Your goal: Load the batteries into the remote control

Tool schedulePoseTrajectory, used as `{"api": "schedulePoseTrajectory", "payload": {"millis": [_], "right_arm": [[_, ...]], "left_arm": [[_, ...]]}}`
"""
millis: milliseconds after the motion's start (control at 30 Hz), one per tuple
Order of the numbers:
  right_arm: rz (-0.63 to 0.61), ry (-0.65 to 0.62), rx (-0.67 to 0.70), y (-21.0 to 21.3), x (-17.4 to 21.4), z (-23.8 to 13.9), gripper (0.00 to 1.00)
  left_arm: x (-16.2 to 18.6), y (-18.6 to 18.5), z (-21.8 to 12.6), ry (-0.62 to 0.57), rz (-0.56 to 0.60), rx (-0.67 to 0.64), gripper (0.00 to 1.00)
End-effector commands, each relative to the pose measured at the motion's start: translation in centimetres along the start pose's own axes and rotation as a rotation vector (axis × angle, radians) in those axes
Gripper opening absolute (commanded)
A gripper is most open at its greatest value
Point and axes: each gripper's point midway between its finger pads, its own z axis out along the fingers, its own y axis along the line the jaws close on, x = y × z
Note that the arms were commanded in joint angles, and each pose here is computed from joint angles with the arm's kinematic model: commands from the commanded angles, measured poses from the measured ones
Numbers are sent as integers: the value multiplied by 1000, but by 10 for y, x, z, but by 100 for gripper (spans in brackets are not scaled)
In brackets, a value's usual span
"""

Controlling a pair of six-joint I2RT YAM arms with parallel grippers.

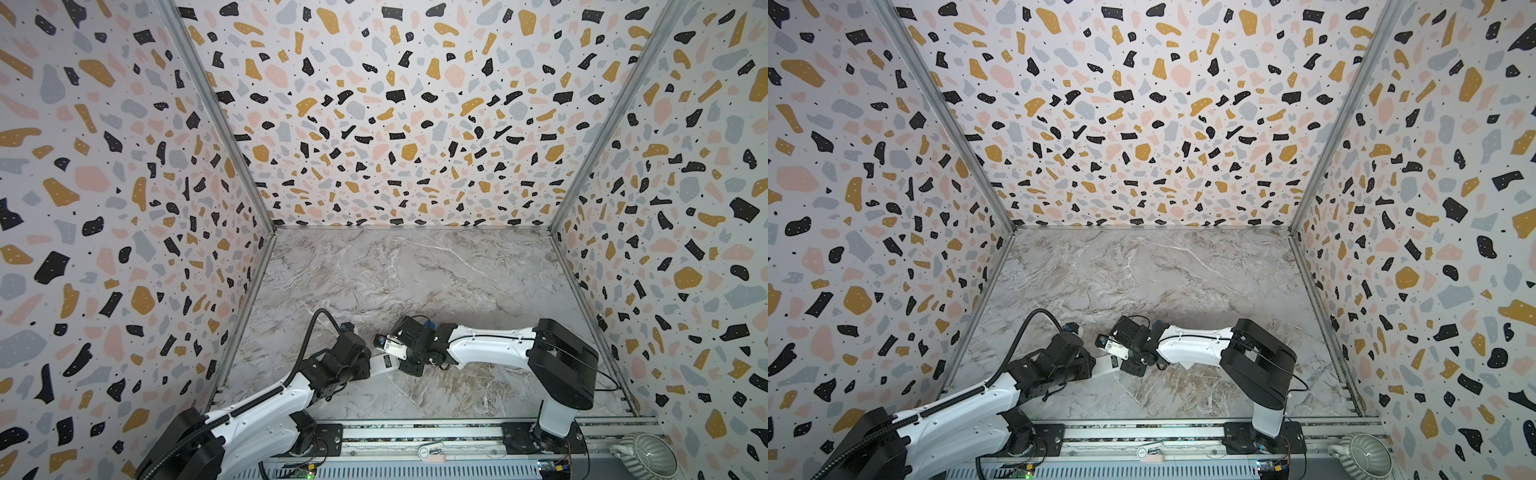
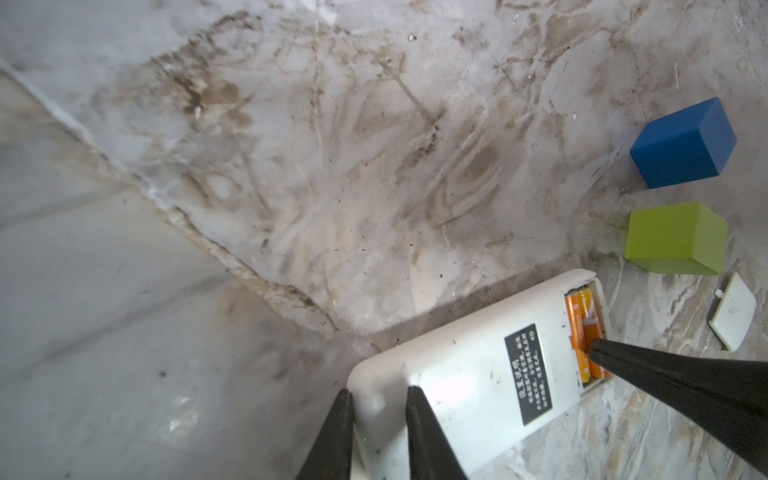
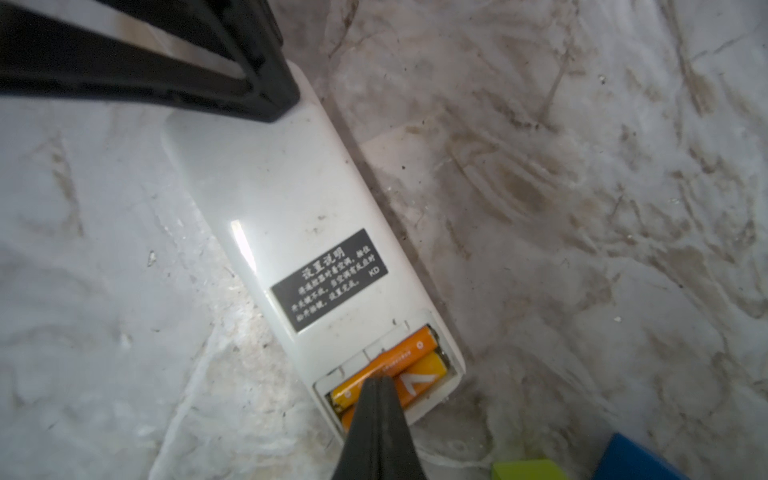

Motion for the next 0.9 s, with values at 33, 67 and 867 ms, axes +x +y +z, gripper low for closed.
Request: {"api": "schedulePoseTrajectory", "payload": {"millis": [33,67,867], "right_arm": [[15,18,-2,3,5,-17,0],[13,16,-2,3,4,-18,0],[5,74,-42,10,17,12,0]], "left_arm": [[24,11,5,87,23,-18,24],[25,10,5,87,23,-16,24],[24,10,5,84,22,-14,24]]}}
